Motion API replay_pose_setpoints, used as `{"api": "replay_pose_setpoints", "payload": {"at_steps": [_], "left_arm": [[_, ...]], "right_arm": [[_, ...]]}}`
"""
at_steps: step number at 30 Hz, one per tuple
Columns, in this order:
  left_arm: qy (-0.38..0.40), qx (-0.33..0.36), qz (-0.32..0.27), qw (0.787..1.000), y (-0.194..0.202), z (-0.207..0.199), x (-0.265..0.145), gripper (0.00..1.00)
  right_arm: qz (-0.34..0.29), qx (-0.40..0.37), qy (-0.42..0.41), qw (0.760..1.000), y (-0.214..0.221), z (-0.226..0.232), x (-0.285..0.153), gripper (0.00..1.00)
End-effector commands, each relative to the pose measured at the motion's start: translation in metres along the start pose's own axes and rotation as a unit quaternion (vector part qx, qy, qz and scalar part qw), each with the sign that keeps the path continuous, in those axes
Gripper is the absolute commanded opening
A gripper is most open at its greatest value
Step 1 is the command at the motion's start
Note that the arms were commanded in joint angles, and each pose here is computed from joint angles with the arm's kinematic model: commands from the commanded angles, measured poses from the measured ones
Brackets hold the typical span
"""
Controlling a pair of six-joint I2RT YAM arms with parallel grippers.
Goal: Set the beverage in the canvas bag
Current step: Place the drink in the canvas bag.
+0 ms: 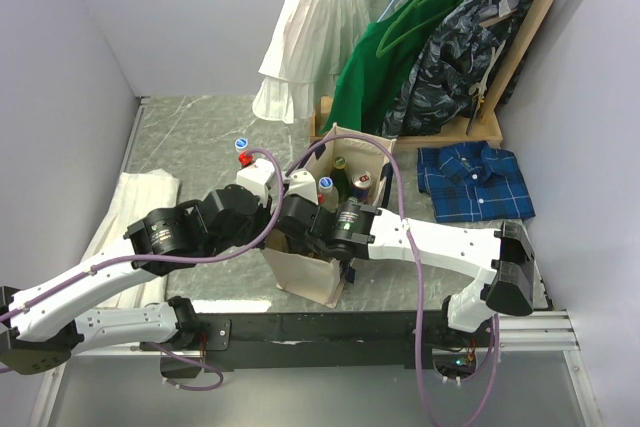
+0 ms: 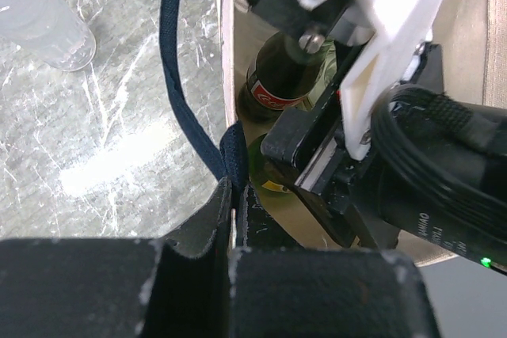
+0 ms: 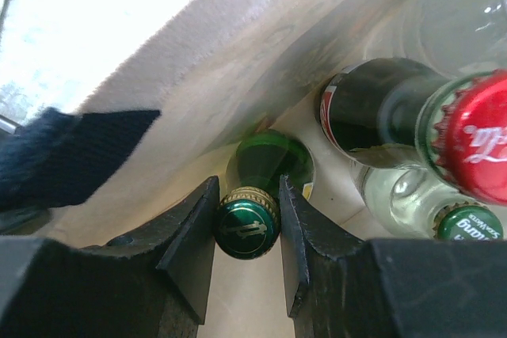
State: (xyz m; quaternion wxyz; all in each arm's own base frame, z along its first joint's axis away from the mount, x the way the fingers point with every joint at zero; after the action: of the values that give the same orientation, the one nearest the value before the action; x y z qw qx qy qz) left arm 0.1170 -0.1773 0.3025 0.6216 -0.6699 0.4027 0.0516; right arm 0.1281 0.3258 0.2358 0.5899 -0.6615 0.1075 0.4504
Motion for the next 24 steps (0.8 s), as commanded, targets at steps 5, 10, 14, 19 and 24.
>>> {"api": "replay_pose_setpoints", "payload": {"at_steps": [5, 10, 14, 19, 24], "left_arm": [[0.027, -0.030, -0.072, 0.997, -0.0294, -0.0033, -0.0239, 0.01], [0.026, -0.030, -0.072, 0.997, -0.0290, -0.0031, -0.0236, 0.01], [0.026, -0.029, -0.073, 0.997, -0.0289, -0.0027, -0.0240, 0.01], [0.025, -0.032, -0.073, 0.997, -0.0284, -0.0023, -0.0242, 0.01], [0.025, -0.032, -0.073, 0.996, -0.0281, -0.0019, -0.0242, 0.01]], "right_arm": [[-0.034, 0.034, -0.037, 0.998, -0.0139, 0.0143, 0.0018, 0.00], [-0.034, 0.035, -0.035, 0.998, -0.0129, 0.0132, 0.0027, 0.00], [-0.033, 0.039, -0.029, 0.998, -0.0136, 0.0128, 0.0016, 0.02], [-0.033, 0.038, -0.027, 0.998, -0.0145, 0.0124, 0.0002, 0.35], [-0.031, 0.033, -0.027, 0.999, -0.0146, 0.0126, 0.0007, 0.51]]}}
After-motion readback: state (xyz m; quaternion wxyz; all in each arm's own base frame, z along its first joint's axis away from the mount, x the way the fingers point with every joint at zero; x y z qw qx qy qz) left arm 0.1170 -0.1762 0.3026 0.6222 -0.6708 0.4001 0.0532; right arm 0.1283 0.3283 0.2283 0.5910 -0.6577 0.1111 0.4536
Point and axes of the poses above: each gripper's point midway between its finger pads, its own x axis out along the fingers, its own z axis along the line the jaws close on, y = z × x, the point moved 7 cm from there along -x, back along the fingers, and after that the axes turned 4 degrees about -x, right-handed, at the moved point
